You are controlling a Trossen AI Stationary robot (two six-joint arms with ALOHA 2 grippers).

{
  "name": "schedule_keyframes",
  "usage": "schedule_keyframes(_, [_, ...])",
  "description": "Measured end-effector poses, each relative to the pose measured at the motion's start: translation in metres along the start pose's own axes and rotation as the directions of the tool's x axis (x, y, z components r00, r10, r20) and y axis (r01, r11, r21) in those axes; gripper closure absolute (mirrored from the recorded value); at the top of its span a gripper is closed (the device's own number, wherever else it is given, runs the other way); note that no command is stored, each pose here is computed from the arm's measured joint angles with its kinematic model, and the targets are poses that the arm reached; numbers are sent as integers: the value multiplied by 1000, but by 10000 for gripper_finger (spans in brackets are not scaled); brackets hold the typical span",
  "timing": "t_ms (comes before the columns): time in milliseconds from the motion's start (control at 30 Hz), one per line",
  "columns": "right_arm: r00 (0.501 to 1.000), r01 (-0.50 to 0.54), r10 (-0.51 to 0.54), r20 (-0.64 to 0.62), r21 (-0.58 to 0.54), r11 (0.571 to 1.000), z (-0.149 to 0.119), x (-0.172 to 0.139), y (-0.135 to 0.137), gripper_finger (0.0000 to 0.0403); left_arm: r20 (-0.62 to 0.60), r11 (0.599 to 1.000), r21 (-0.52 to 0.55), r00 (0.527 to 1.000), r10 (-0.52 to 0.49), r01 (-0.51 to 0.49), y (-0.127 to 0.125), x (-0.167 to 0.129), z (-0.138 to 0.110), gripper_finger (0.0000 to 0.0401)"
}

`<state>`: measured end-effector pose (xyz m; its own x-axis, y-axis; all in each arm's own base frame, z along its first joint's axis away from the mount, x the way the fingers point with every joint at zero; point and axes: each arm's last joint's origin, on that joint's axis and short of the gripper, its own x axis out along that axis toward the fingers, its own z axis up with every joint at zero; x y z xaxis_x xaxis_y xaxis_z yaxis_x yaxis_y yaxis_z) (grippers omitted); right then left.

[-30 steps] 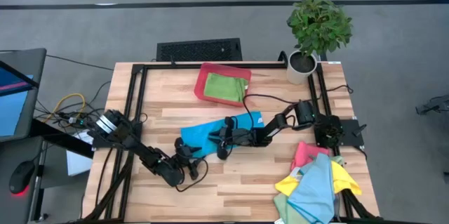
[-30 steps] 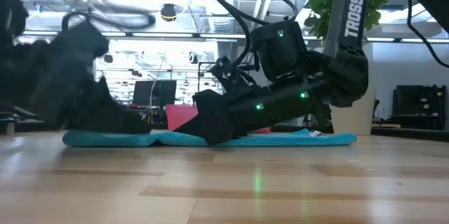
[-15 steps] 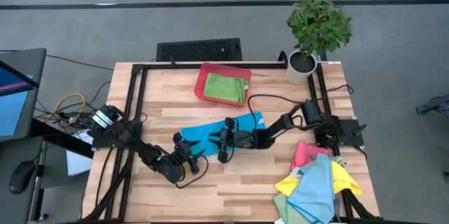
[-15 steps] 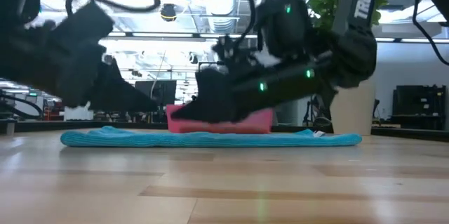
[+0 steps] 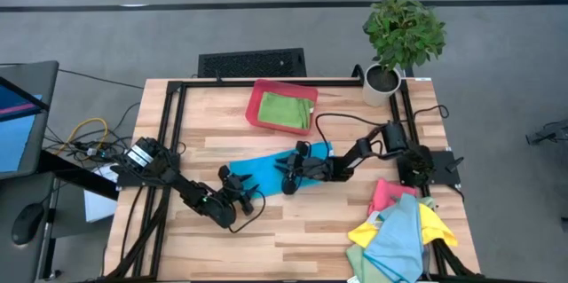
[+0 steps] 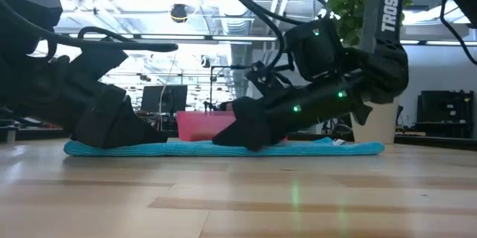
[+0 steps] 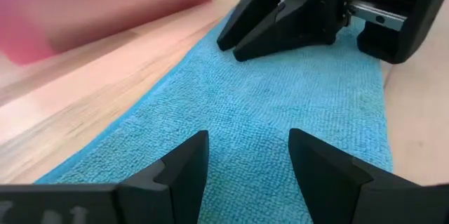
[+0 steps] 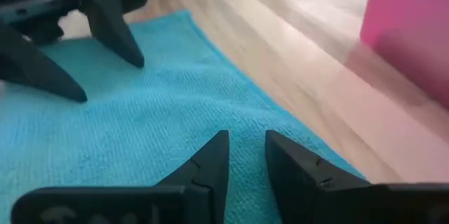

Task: Fold microfiber towels
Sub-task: Fold the blue microfiber cloth

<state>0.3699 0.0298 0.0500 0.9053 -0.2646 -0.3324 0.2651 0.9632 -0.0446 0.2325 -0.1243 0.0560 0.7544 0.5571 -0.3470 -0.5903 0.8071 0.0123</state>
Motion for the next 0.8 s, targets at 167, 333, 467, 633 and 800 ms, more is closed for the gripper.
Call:
schedule_keyframes(167, [1000,13,-12,-18,44,999,-15,-2,-4,282,7,1000,-7,1000,11,-11,1,0,0,209])
schedule_keyframes(333, [999,14,-13,-31,42,999,-18,-2,-4,282,62,1000,-23,998,-13,15,-5,-3,14,209])
schedule_keyframes(467, [1000,7,-7,4,39,999,-15,-2,-4,282,132,999,-17,990,-42,45,-11,-4,30,209])
schedule_keyframes(633, [1000,1,-1,30,18,1000,-4,-6,-4,282,105,994,-30,990,-99,103,-11,5,34,209])
schedule_keyframes(800, [996,10,-12,86,25,1000,9,-12,-4,282,79,992,-25,990,-119,121,-9,8,34,209])
